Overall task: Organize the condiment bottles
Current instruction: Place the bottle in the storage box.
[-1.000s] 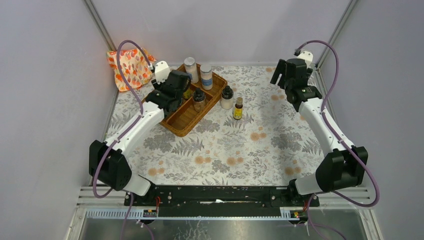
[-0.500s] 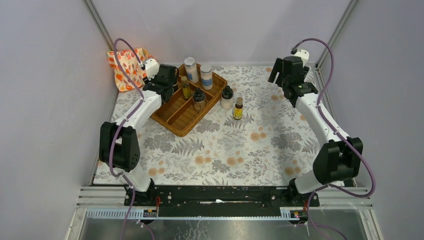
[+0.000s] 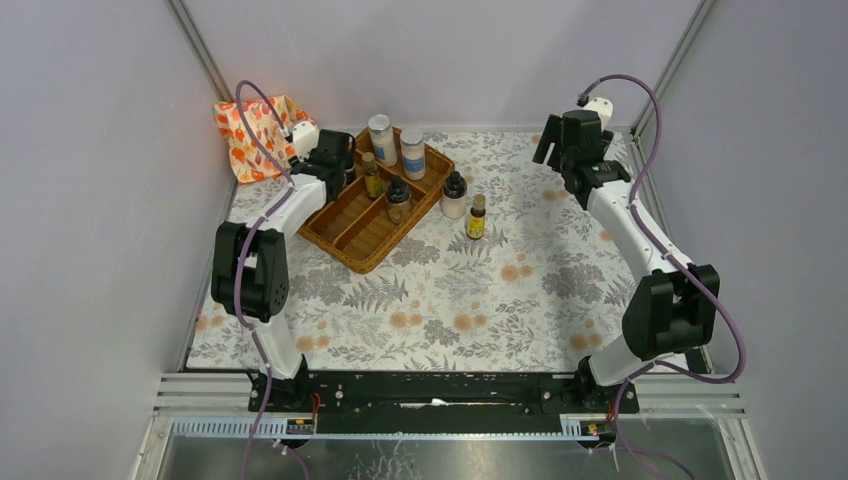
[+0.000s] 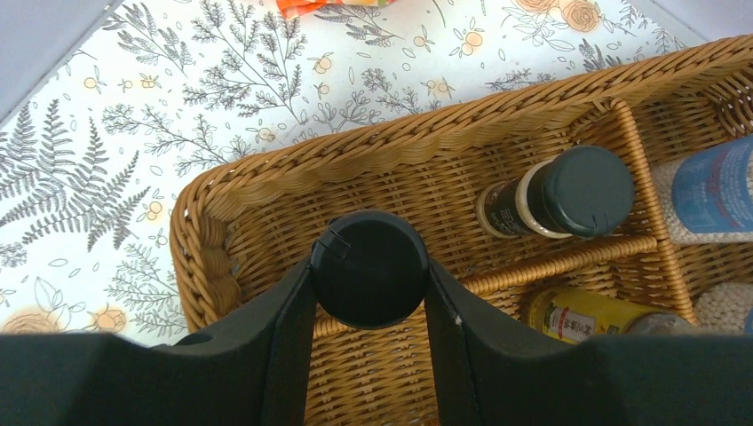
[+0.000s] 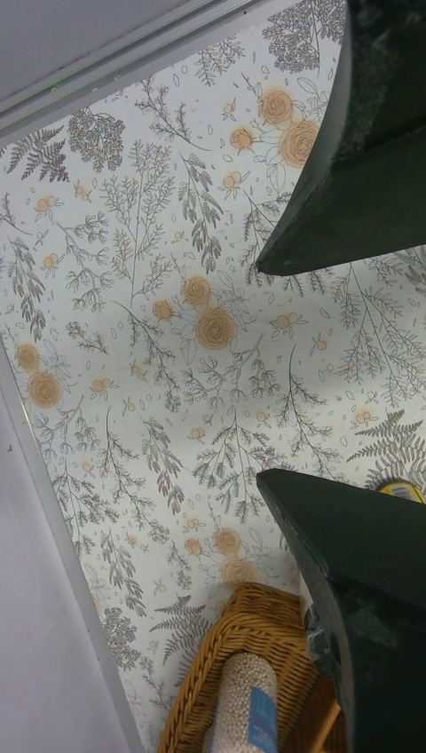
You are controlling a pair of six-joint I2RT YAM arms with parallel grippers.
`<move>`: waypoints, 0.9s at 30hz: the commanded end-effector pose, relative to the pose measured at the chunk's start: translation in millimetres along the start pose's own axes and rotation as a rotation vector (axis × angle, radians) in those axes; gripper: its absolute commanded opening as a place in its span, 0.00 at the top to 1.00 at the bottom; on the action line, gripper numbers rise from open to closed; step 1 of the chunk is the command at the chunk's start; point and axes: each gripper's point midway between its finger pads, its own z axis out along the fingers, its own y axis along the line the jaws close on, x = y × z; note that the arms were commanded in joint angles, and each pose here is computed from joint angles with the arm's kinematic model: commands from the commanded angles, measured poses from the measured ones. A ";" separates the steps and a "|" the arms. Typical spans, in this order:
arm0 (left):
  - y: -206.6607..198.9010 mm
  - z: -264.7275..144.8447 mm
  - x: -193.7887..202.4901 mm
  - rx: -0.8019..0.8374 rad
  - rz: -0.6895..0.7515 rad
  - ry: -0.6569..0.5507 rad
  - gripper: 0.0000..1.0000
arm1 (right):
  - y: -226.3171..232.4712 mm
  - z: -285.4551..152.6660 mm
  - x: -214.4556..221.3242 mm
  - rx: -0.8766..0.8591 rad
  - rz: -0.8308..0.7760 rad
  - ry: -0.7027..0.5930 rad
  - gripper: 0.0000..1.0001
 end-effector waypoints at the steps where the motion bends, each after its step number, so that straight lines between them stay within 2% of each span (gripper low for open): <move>1: -13.2 12.6 -20.6 0.030 -0.053 -0.054 1.00 | 9.8 -1.2 -23.3 -0.025 0.004 -0.059 0.13; 22: -8.7 48.2 0.7 -0.008 -0.062 -0.004 1.00 | 20.2 11.9 -14.4 -0.011 -0.048 -0.039 0.13; 27: -7.4 48.3 2.0 -0.015 -0.058 0.004 0.74 | 22.3 14.6 -11.0 -0.012 -0.051 -0.033 0.13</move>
